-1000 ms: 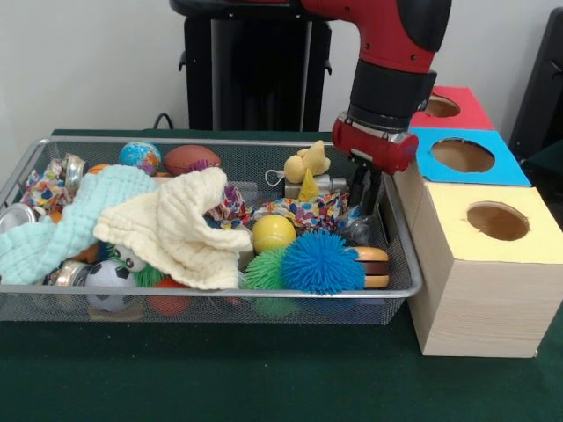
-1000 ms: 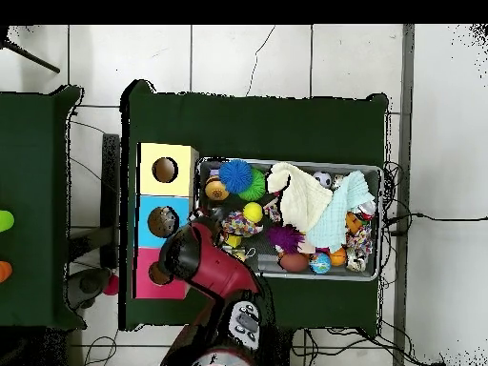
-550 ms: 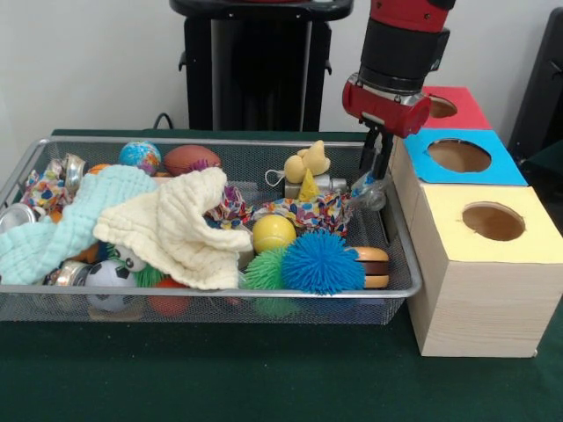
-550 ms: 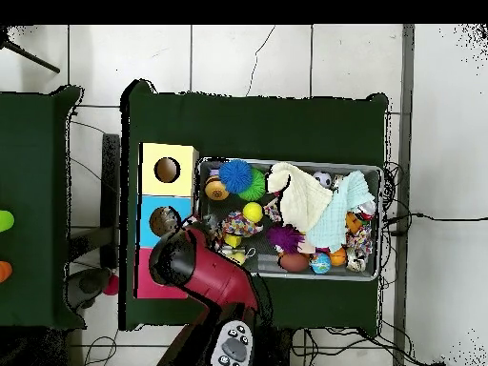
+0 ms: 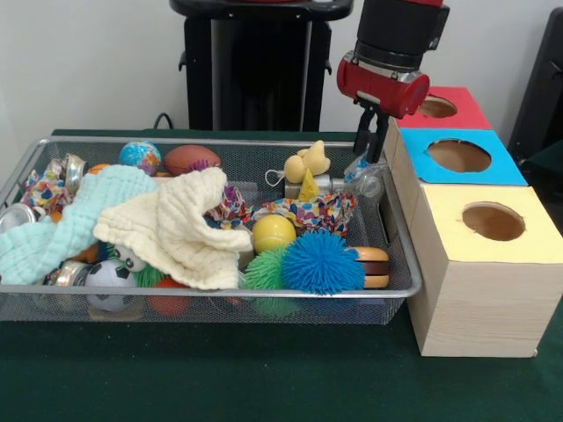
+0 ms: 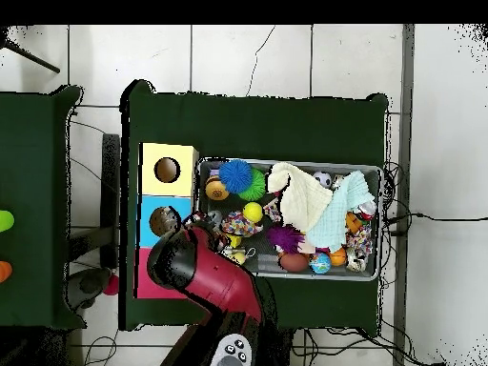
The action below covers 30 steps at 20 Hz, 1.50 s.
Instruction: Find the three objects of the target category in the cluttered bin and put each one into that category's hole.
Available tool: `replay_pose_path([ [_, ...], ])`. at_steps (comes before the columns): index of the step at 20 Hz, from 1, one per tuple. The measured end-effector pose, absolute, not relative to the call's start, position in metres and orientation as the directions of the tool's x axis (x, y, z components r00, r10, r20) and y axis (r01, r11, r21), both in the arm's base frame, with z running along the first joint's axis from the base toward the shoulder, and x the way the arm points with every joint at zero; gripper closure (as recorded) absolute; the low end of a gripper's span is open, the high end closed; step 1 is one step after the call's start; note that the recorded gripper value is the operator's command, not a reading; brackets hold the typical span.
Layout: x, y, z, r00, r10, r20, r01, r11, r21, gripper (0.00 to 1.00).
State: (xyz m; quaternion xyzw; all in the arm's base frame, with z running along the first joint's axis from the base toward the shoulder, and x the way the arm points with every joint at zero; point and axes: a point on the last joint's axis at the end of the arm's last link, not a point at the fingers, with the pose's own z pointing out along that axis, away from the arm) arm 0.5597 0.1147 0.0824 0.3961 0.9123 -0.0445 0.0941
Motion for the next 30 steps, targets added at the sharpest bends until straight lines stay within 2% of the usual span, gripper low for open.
replay_pose_path([
  [14,0.558,0.118,0.133,-0.696,0.696,-0.177,0.71,0.704,-0.028,1.0],
  [23,0.555,0.155,0.176,-0.768,0.623,-0.15,0.636,0.768,-0.067,1.0],
  [30,0.558,0.179,0.192,-0.796,0.582,-0.167,0.598,0.798,-0.068,1.0],
])
